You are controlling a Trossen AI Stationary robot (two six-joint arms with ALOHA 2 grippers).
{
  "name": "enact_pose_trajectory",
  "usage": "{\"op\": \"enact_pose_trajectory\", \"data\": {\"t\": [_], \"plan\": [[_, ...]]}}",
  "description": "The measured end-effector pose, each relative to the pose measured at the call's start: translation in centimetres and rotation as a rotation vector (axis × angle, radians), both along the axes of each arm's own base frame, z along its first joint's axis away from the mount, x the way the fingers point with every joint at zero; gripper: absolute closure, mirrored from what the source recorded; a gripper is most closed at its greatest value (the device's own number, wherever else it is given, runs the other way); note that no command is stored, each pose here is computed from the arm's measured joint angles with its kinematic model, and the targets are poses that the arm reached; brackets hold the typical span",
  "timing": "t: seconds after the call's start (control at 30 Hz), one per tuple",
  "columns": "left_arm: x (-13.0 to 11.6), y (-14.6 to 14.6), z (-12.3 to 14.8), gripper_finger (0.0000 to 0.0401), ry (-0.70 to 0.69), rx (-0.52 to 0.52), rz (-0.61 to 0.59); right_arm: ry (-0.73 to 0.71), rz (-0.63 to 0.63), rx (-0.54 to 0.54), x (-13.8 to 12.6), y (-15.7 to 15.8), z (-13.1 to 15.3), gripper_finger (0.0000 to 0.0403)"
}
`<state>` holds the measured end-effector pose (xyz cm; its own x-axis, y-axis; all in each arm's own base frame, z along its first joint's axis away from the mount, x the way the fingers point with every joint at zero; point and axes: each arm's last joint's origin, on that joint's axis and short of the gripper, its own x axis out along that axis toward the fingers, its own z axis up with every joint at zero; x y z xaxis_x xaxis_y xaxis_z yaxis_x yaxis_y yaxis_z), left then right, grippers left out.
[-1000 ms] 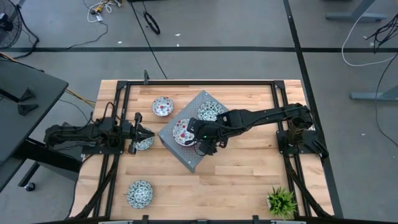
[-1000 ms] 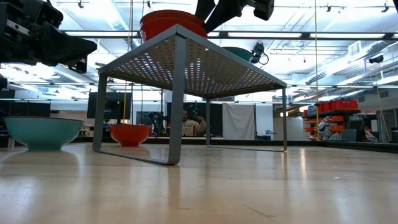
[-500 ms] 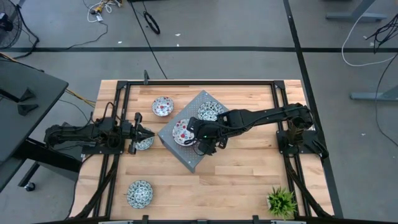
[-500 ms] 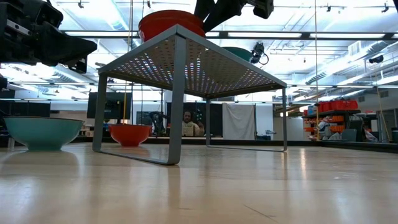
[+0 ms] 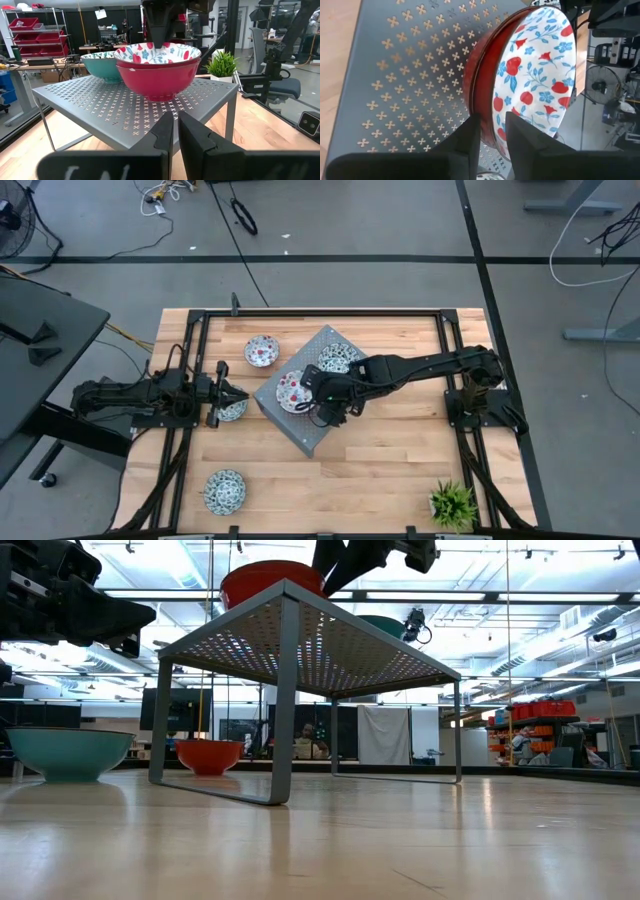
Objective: Pick & Place Mini bowls
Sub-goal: Stack the right red patterned bowl on top of the red patterned bowl on the shelf
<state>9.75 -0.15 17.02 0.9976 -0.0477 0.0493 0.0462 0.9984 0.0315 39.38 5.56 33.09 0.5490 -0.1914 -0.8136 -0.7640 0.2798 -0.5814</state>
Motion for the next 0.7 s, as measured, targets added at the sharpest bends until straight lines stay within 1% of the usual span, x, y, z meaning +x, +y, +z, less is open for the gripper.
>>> {"op": "enact_pose_trajectory", "data": {"t": [0.43, 0.6, 0.7], "plan": [[0.0, 0.0, 0.0, 0.0371, 0.0, 0.0, 0.0, -0.07, -0.012, 0.02, -1.5, -0.3, 2.4, 0.0313], [0.0, 0.0, 0.0, 0.0371, 0.0, 0.0, 0.0, -0.079, -0.038, 0.039, -1.8, -0.3, 2.7, 0.0313], [0.0, 0.0, 0.0, 0.0371, 0.0, 0.0, 0.0, -0.096, -0.079, 0.072, -1.8, -0.3, 2.8, 0.0313]]}}
